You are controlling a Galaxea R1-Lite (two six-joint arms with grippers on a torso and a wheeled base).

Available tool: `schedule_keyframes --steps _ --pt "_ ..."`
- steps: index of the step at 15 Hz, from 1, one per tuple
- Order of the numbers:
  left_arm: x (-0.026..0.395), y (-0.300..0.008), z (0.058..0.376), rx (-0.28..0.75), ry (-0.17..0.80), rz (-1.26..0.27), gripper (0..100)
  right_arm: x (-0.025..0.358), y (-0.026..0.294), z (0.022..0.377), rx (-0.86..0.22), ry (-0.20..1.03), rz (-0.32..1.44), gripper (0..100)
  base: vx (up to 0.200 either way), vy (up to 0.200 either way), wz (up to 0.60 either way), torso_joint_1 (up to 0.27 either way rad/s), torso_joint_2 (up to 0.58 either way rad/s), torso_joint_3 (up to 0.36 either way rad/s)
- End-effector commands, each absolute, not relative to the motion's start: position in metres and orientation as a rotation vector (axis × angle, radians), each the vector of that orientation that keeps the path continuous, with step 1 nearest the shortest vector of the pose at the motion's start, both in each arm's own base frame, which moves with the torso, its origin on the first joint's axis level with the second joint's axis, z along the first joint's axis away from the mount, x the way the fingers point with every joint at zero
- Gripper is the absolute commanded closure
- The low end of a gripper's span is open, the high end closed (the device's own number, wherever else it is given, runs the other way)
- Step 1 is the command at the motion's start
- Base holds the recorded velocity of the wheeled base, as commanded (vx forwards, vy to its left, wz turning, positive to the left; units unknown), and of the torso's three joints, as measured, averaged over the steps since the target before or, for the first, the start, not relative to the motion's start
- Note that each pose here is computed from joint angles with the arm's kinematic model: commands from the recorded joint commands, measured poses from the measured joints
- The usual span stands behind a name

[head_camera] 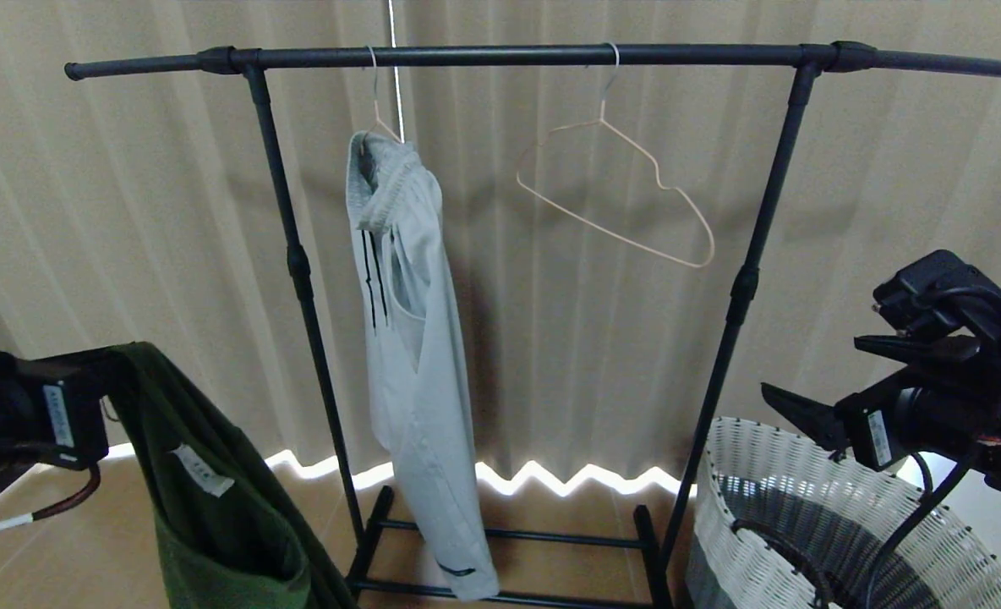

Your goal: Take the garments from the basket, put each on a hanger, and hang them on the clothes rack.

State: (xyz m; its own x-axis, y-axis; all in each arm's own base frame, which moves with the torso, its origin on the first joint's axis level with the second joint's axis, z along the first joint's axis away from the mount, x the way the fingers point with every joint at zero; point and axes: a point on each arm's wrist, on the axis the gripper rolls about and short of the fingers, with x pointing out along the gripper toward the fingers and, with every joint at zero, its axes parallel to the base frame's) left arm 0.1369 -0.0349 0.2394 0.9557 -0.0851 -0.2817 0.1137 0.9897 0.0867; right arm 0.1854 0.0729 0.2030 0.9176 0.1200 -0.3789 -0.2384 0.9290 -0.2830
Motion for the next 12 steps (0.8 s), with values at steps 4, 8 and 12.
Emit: schedule_keyframes --steps 4,8,12 --pt "0.089 -0.02 0.199 0.059 0.296 -0.14 100 0.175 0.057 0.2 -0.359 0.339 0.107 0 0.0 0.0 0.0 0.0 0.0 0.0" --pt "0.084 -0.019 0.198 0.028 0.256 -0.166 100 0.173 0.044 0.184 -0.444 0.311 0.054 0 0.0 0.0 0.0 0.0 0.0 0.0" --pt "0.084 -0.019 0.198 0.026 0.244 -0.162 100 0.173 0.044 0.183 -0.453 0.235 0.046 0 0.0 0.0 0.0 0.0 0.0 0.0"
